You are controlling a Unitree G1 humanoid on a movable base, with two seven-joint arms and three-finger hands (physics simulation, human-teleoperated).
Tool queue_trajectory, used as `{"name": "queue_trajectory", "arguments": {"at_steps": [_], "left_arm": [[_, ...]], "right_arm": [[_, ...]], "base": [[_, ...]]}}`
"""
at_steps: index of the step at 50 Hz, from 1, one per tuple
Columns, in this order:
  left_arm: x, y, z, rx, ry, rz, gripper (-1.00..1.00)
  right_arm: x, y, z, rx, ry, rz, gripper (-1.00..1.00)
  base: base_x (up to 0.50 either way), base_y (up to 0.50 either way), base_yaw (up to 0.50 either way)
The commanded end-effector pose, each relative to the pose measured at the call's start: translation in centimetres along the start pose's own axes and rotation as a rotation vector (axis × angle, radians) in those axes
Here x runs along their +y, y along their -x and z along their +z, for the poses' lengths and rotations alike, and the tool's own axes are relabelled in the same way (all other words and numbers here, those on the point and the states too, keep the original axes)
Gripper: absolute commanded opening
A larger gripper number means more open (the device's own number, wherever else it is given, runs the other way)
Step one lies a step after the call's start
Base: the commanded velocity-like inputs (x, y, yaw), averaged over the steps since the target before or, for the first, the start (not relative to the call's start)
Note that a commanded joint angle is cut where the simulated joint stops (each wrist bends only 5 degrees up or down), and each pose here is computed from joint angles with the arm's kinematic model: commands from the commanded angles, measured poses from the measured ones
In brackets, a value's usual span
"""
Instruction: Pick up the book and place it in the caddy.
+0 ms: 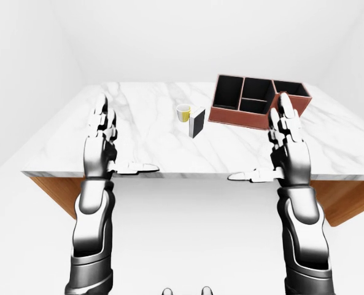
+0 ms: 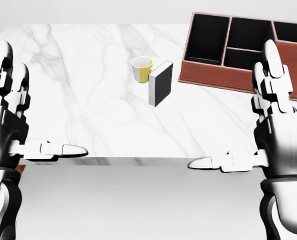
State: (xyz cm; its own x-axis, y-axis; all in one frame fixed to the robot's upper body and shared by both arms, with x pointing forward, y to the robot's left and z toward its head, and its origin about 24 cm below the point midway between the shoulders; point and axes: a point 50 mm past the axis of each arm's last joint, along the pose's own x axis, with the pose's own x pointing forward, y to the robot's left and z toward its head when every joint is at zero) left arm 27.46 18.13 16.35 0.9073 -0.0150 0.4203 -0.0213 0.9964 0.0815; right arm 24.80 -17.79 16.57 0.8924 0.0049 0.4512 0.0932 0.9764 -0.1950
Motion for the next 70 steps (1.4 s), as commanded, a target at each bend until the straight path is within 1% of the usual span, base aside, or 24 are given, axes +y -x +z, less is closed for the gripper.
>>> {"name": "queue_trajectory", "arguments": {"at_steps": [1, 5, 6, 7, 14, 19, 31, 57, 70], "left_arm": [[1.0, -1.8, 2.9, -0.128, -0.009, 0.048, 1.00], [0.9, -1.7, 2.9, -0.126, -0.014, 0.046, 1.00], [0.7, -1.6, 2.5, -0.106, -0.050, 0.038, 1.00], [0.7, -1.6, 2.4, -0.105, -0.053, 0.037, 1.00], [0.8, -1.6, 2.6, -0.115, -0.039, 0.057, 1.00], [0.5, -1.3, 2.2, -0.094, -0.039, 0.051, 1.00], [0.6, -1.1, 2.2, -0.097, -0.040, 0.045, 1.00], [0.6, -1.1, 2.3, -0.102, -0.035, 0.048, 1.00], [0.6, -1.1, 2.8, -0.123, -0.010, 0.053, 1.00]], "right_arm": [[-1.2, -1.5, 4.3, -0.201, 0.061, 0.006, 1.00], [-1.5, -1.5, 4.4, -0.206, 0.060, 0.012, 1.00], [-1.6, -1.6, 4.6, -0.216, 0.065, 0.014, 1.00], [-1.6, -1.6, 4.6, -0.217, 0.065, 0.014, 1.00], [-1.8, -1.8, 4.7, -0.224, 0.066, 0.010, 1.00], [-2.1, -2.0, 4.8, -0.229, 0.071, 0.002, 1.00], [-2.4, -1.7, 5.0, -0.235, 0.081, -0.005, 1.00], [-2.4, -1.3, 4.5, -0.206, 0.096, -0.002, 1.00], [-2.5, -1.4, 3.9, -0.179, 0.101, -0.014, 1.00]], "base": [[0.00, 0.00, 0.00], [0.00, 0.00, 0.00], [0.00, 0.00, 0.00], [0.00, 0.00, 0.00], [0.27, -0.05, 0.00], [0.27, -0.05, 0.00], [0.27, -0.05, 0.00], [0.27, -0.05, 0.00], [0.27, -0.04, 0.00]]}}
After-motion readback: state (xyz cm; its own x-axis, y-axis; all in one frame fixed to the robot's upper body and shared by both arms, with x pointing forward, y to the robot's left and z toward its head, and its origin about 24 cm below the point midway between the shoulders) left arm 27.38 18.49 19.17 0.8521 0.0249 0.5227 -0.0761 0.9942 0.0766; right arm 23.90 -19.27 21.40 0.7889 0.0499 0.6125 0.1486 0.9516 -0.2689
